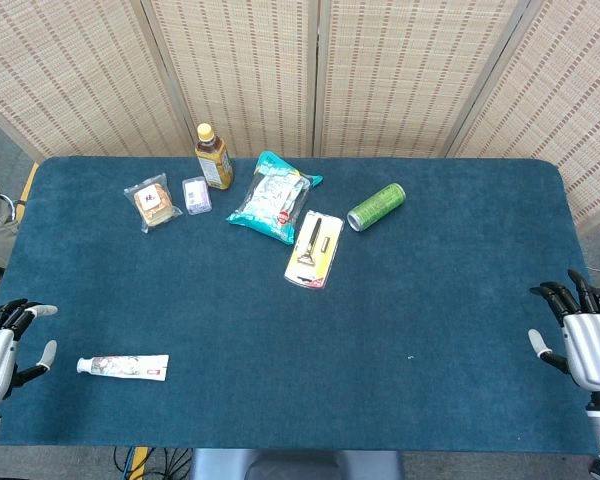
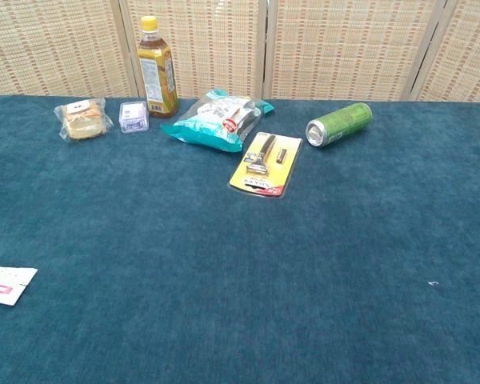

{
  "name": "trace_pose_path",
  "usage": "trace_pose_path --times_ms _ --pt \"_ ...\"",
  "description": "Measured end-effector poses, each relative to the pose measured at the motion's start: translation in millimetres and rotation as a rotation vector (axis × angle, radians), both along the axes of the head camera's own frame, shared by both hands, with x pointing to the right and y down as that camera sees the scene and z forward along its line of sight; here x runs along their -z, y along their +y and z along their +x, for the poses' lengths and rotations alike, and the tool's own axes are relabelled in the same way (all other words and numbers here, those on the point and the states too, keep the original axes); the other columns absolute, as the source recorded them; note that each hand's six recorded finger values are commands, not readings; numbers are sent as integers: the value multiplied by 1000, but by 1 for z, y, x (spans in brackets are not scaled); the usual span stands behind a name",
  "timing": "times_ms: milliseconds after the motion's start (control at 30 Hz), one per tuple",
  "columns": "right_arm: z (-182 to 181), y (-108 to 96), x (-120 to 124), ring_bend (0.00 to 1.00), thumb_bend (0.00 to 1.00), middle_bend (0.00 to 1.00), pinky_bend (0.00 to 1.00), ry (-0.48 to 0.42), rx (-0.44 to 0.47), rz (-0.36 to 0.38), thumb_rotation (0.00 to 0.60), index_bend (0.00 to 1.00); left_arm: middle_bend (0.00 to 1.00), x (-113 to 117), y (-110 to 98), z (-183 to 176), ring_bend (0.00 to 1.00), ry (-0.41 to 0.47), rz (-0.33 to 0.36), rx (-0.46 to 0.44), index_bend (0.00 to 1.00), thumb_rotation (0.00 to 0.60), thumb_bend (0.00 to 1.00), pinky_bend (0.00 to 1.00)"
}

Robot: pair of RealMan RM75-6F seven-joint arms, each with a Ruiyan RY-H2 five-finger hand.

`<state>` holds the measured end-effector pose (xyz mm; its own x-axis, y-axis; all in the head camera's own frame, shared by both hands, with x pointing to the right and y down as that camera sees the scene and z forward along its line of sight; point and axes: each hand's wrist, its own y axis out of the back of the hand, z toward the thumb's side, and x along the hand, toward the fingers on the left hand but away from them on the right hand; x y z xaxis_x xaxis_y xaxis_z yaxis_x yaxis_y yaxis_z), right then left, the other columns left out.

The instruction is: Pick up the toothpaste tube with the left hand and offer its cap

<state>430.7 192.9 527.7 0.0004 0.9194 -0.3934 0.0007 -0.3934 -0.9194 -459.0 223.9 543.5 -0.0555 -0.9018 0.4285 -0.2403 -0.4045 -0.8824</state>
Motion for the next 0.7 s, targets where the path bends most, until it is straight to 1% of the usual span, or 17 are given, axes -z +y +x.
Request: trace_pose_path --times_ms 233,400,567,700 --pt "0 1 0 82 253 277 194 -3 0 0 600 287 273 -1 1 -1 150 -4 -6 -1 297 600 358 112" --pt "-1 -3 4 82 254 277 194 -6 3 16 600 287 273 -1 1 -3 150 -15 -12 -8 297 600 358 111" --pt "-3 -12 14 82 254 277 194 -5 16 58 600 287 268 -5 -1 -6 150 -48 -47 -44 297 600 357 111" --pt "-6 -22 25 82 254 277 194 -4 32 87 600 287 260 -12 -1 -11 150 -81 -95 -88 287 600 358 112"
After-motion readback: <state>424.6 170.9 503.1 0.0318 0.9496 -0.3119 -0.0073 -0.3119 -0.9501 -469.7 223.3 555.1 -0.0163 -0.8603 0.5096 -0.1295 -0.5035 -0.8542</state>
